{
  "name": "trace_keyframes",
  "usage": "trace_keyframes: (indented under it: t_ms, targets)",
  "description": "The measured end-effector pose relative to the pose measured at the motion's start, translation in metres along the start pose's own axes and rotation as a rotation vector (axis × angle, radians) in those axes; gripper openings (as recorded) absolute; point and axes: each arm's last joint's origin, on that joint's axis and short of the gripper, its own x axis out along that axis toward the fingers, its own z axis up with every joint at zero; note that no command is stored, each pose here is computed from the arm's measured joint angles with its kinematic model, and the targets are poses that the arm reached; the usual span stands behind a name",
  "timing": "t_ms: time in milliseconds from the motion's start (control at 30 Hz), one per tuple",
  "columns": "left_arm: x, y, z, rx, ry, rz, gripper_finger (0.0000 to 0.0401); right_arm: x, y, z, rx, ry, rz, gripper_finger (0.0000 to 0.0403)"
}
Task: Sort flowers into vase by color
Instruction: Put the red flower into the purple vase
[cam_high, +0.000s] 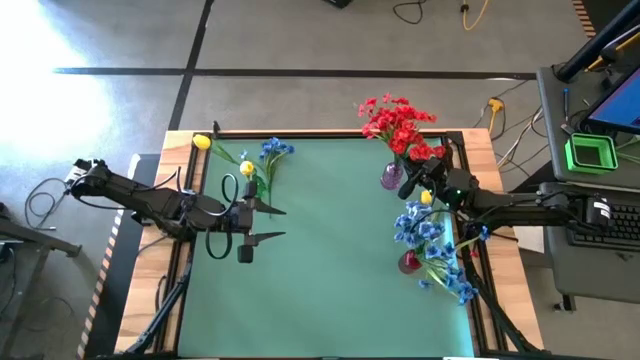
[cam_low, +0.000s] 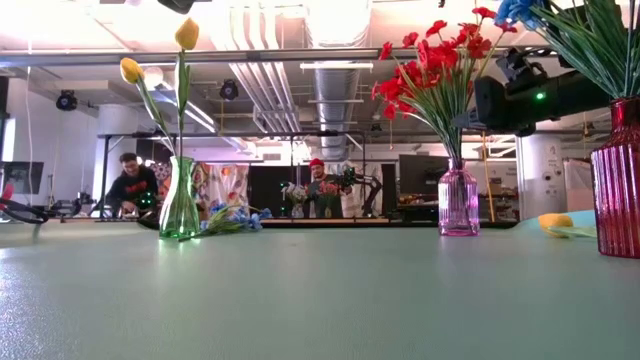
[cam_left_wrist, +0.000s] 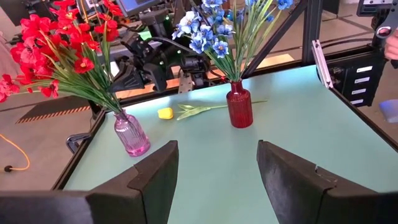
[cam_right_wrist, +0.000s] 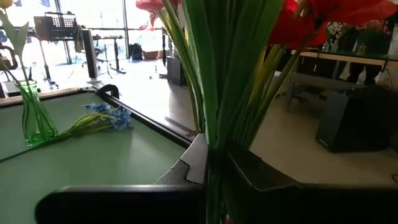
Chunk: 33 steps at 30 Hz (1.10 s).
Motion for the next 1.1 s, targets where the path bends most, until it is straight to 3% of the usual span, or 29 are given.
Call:
trace_keyframes:
  t_ms: [767, 1100]
  targets:
    - [0.0001, -0.0001, -0.0002, -0.019, 0.002, 0.0, 0.0205, -0.0007, -0.0002, -0.0031, 0.065, 0.033, -0.002, 0.014]
    - [0.0002, -0.0001, -0.0003, -0.021, 0.003, 0.0, 0.0205, -0.0037, -0.0015, -0.005, 0.113, 0.066, -0.002, 0.0162]
